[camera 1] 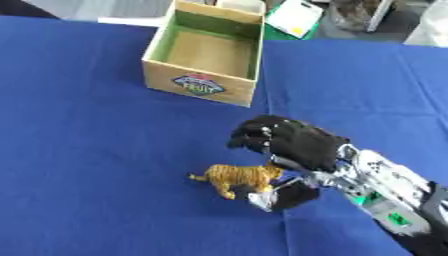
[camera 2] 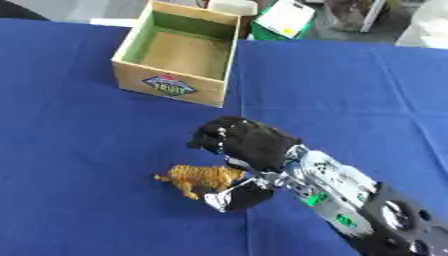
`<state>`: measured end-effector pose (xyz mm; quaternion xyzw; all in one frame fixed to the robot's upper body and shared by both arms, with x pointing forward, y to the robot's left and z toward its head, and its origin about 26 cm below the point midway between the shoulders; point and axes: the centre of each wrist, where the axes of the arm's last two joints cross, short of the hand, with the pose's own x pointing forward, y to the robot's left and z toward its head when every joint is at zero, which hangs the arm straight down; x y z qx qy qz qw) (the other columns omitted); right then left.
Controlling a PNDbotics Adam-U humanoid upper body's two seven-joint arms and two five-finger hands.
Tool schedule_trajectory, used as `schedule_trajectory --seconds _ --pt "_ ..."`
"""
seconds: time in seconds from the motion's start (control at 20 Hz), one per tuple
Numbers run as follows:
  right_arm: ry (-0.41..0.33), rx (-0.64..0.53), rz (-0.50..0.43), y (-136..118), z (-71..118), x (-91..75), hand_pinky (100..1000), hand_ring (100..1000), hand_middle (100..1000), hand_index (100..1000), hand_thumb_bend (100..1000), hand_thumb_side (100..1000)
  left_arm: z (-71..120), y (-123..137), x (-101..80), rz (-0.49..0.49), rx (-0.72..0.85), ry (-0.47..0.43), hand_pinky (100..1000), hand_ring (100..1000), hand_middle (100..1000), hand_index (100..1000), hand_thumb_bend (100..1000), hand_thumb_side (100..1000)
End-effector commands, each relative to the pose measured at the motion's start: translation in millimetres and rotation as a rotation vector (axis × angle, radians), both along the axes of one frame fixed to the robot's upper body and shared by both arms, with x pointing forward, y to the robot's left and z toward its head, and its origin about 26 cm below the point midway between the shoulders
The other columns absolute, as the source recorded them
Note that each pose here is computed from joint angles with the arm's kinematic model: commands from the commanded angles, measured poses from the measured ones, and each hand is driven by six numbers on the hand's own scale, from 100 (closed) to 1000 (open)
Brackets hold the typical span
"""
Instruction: Pick up objects on the table and place them in the box.
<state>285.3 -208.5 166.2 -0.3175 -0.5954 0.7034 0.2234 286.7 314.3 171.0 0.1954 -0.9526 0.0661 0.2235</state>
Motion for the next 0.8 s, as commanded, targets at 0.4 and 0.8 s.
schedule_trajectory --seconds 0.4,0.8 --pt "-0.086 -0.185 -0.029 -2 47.9 9.8 941 948 847 903 547 667 7.2 -1 -2.1 -0.016 0.026 -0.018 441 444 479 660 100 564" --pt "-0.059 -0.256 -0.083 0 59.0 12.3 924 930 757 848 452 656 7.0 -1 -2.1 -0.017 0.030 -0.014 442 443 479 660 100 564"
